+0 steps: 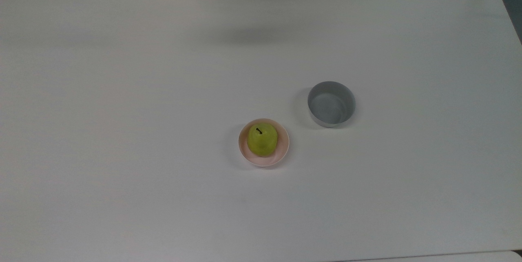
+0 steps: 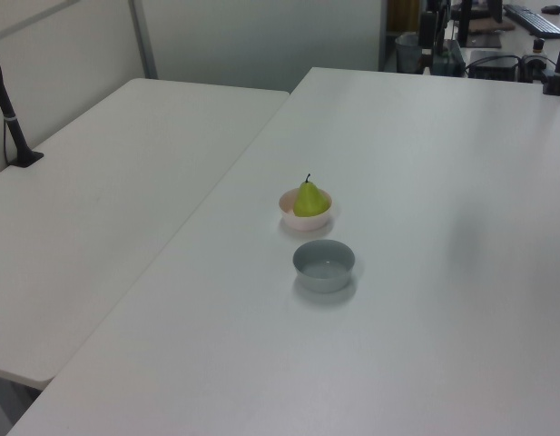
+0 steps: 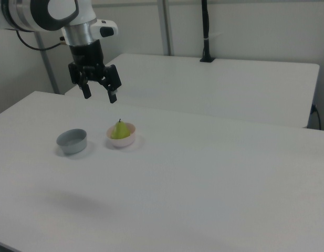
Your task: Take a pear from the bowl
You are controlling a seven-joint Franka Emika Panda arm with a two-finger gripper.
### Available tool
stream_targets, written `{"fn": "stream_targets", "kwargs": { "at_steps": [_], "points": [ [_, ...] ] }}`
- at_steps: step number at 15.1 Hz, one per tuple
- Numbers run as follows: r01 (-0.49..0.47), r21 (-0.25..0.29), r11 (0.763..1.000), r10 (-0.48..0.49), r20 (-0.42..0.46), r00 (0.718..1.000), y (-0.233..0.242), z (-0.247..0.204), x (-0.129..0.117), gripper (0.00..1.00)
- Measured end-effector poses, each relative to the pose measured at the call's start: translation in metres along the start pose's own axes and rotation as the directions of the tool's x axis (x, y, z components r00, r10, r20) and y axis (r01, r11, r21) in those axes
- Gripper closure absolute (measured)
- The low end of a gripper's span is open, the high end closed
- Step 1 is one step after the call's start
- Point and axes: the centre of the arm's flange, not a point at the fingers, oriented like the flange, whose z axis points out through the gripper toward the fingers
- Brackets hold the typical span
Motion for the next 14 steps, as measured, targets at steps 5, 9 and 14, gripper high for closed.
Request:
{"fn": "stream_targets", "kwargs": {
  "at_steps": [5, 9, 14],
  "points": [
    [0.0, 0.0, 1.0, 0.0, 0.001, 1.0, 0.0001, 0.0007, 0.0004, 0.0],
    [-0.001, 0.0, 1.0, 0.001, 0.001, 1.0, 0.0007, 0.0007, 0.0003, 0.0],
    [0.002, 0.0, 1.0, -0.002, 0.003, 1.0, -0.0011, 0.0015, 0.0008, 0.0]
  ]
}}
